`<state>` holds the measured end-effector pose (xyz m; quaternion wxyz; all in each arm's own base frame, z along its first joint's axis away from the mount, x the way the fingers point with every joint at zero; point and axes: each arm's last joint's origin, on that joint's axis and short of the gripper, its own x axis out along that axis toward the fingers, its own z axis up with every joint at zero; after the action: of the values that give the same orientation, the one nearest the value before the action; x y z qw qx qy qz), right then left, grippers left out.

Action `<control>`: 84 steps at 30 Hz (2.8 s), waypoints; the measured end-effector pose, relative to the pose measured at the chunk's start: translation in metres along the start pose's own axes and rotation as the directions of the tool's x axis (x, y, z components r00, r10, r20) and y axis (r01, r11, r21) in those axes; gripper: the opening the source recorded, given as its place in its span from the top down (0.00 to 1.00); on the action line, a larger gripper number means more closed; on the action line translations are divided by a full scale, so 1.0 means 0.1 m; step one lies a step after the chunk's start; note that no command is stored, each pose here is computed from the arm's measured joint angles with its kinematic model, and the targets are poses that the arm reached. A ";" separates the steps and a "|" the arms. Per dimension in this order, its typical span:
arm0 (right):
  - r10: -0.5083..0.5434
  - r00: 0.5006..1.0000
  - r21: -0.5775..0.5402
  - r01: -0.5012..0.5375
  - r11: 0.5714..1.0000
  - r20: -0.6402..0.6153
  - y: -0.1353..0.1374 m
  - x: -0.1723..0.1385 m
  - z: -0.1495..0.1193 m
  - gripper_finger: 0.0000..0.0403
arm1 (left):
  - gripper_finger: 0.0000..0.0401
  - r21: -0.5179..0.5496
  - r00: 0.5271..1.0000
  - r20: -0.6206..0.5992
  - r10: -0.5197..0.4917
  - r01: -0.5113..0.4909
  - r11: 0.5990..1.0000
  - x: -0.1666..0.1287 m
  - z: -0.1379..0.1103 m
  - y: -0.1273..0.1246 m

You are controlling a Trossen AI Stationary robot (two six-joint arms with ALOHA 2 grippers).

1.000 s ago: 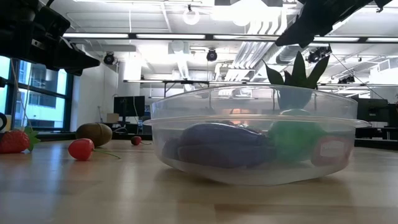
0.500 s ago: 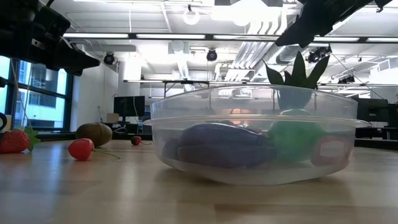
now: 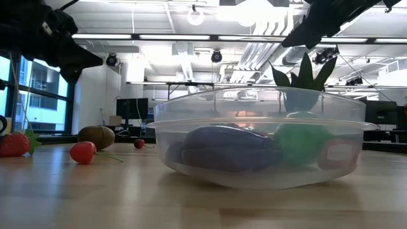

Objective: Pick and placing Produce into tupperware
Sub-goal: Put the brown kiwi into the transparent container

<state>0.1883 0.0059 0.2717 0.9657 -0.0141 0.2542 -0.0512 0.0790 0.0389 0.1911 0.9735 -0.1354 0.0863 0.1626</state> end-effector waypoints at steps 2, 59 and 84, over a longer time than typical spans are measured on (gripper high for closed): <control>0.000 1.000 0.000 0.000 1.000 0.000 0.00 0.00 0.00 0.94 | 1.00 -0.007 0.997 -0.049 0.062 -0.063 0.998 -0.02 0.10 -0.01; 0.000 1.000 -0.001 0.000 1.000 -0.001 0.00 0.00 0.00 0.94 | 0.40 0.073 0.447 -0.886 0.118 -0.117 0.990 1.13 0.26 0.12; 0.000 1.000 0.000 0.000 1.000 -0.002 0.00 0.00 0.00 0.94 | 0.09 0.042 0.382 -0.912 0.152 -0.282 0.959 1.32 0.07 0.20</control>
<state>0.1882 0.0059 0.2715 0.9654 -0.0142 0.2553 -0.0512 0.1965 0.0984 0.1652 0.7310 -0.2472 0.6056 0.1942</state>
